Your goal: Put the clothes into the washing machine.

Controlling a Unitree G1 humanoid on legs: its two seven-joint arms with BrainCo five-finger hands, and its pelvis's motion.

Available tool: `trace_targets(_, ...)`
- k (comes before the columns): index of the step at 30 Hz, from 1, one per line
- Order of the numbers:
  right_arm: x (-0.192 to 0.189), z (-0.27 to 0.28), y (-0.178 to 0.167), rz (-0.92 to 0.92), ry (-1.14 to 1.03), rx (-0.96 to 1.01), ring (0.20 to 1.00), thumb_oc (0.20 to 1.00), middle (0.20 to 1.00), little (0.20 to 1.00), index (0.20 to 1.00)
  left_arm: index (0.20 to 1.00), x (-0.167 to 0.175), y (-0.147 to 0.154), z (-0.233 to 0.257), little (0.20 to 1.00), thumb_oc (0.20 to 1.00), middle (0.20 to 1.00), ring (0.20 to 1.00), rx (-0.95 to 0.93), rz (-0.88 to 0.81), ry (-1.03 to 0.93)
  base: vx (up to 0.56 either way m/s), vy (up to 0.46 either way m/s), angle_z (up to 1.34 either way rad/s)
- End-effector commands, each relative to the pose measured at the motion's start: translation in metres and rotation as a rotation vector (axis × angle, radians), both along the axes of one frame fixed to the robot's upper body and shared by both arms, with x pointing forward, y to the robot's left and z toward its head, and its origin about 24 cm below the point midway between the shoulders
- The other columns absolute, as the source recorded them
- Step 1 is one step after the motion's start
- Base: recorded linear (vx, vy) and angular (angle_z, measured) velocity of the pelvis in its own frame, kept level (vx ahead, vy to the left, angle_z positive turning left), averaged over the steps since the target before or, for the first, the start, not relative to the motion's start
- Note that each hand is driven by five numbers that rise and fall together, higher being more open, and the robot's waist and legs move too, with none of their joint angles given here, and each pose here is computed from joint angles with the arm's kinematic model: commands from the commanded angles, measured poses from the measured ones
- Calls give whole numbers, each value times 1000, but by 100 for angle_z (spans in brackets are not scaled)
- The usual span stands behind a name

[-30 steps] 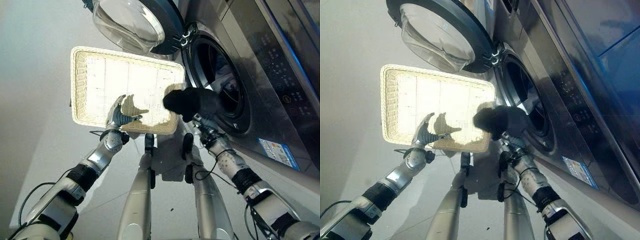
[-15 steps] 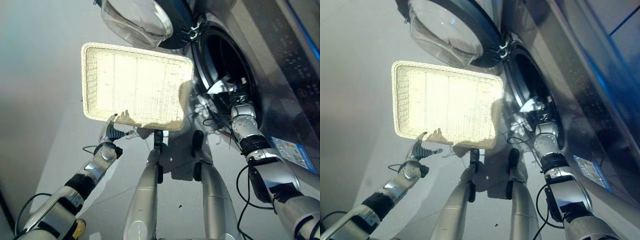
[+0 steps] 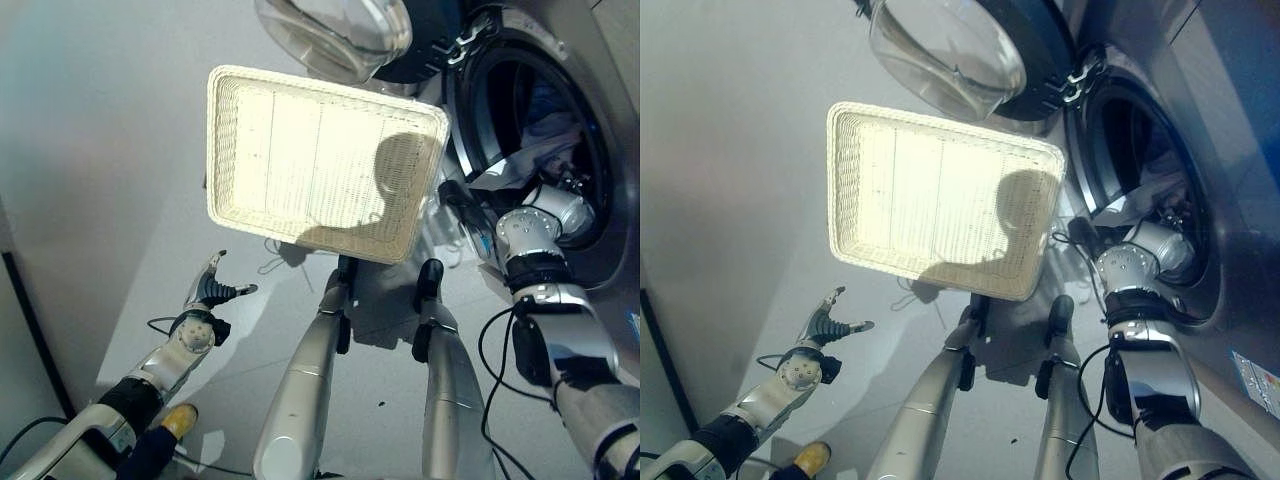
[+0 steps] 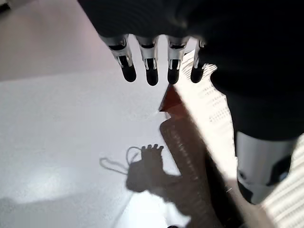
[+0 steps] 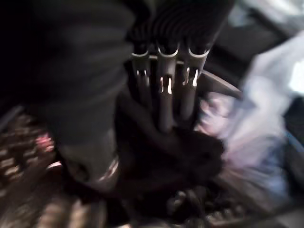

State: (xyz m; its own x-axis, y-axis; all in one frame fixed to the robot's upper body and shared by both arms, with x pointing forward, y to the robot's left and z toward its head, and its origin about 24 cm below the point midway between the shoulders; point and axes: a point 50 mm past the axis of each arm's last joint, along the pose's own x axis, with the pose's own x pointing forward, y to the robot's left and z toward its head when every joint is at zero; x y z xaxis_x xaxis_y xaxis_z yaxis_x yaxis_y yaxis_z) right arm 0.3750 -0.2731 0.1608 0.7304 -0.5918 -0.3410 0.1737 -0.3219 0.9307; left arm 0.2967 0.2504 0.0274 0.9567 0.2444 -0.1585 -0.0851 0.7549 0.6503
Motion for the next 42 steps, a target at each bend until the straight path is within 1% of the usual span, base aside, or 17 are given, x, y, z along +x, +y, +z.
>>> trace_targets(1, -16, 8, -39, 131, -201, -212, 1000, 1000, 1000, 1000, 1000, 1000, -1, 0, -6, 1000, 1000, 1000, 1000, -64, 42, -1, -29, 53, -8)
trace_targets(2, -8, -17, -11, 287, -199, -228, 1000, 1000, 1000, 1000, 1000, 1000, -2, -8, -14, 1000, 1000, 1000, 1000, -78, 49, 8, -15, 51, -10)
trace_targets(5, -7, -50, 12, 420, -189, -245, 1000, 1000, 1000, 1000, 1000, 1000, -5, -16, -25, 1000, 1000, 1000, 1000, -93, 56, 21, -30, 70, -15)
trace_targets(8, -8, -79, 33, 557, -41, -478, 1000, 1000, 1000, 1000, 1000, 1000, -6, -29, -36, 1000, 1000, 1000, 1000, -195, 81, 37, -83, 79, -15)
trace_targets(9, -7, -78, 33, 557, -44, -480, 1000, 1000, 1000, 1000, 1000, 1000, -5, -28, -34, 1000, 1000, 1000, 1000, -196, 81, 32, -68, 70, -19)
trace_targets(10, -10, -91, 40, 619, 30, -600, 1000, 1000, 1000, 1000, 1000, 1000, -6, -31, -39, 1000, 1000, 1000, 1000, -243, 94, 44, -47, 48, -13)
trace_targets(12, -18, -110, 48, 702, 121, -731, 1000, 1000, 1000, 1000, 1000, 1000, -11, -35, -48, 1000, 1000, 1000, 1000, -309, 118, 65, -56, 92, 0)
trace_targets(14, -30, -134, 49, 790, 246, -881, 1000, 1000, 1000, 1000, 1000, 1000, -18, -39, -59, 1000, 1000, 1000, 1000, -418, 135, 91, -98, 122, 6)
trace_targets(16, -38, -147, 50, 850, 292, -927, 1000, 1000, 1000, 1000, 1000, 1000, -24, -40, -66, 1000, 1000, 1000, 1000, -489, 138, 107, -68, 103, 8)
trace_targets(18, -59, -177, 50, 965, 378, -967, 1000, 1000, 1000, 1000, 1000, 1000, -36, -40, -79, 1000, 1000, 1000, 1000, -636, 135, 142, -66, 104, 9)
trace_targets(20, -64, -183, 50, 988, 399, -975, 1000, 1000, 1000, 1000, 1000, 1000, -39, -38, -83, 1000, 1000, 1000, 1000, -658, 136, 155, -44, 68, 11)
trace_targets(25, -91, -213, 46, 1141, 578, -1175, 1000, 1000, 1000, 1000, 1000, 1000, -62, -26, -109, 1000, 1000, 1000, 1000, -786, 205, 273, -43, 82, 12)
trace_targets(28, -123, -238, 40, 1240, 713, -1300, 1000, 1000, 1000, 1000, 1000, 1000, -82, -23, -126, 1000, 1000, 1000, 1000, -858, 206, 344, -22, 22, 1)
trace_targets(35, -182, -281, 43, 1494, 921, -1311, 1000, 1000, 1000, 1000, 1000, 1000, -141, -18, -166, 1000, 1000, 1000, 1000, -897, 344, 621, 118, -39, 20)
trace_targets(37, -204, -295, 48, 1636, 1001, -1388, 1000, 1000, 1000, 1000, 1000, 1000, -160, -17, -175, 1000, 1000, 1000, 1000, -794, 347, 725, 181, -15, 2)
trace_targets(40, -217, -301, 52, 1722, 1031, -1427, 1000, 1000, 1000, 1000, 1000, 1000, -164, -20, -178, 1000, 1000, 1000, 1000, -756, 330, 769, 138, -17, 5)
trace_targets(42, -230, -307, 54, 1800, 1048, -1432, 1000, 1000, 1000, 1000, 1000, 1000, -166, -25, -179, 1000, 1000, 1000, 1000, -658, 246, 824, 155, -47, 4)
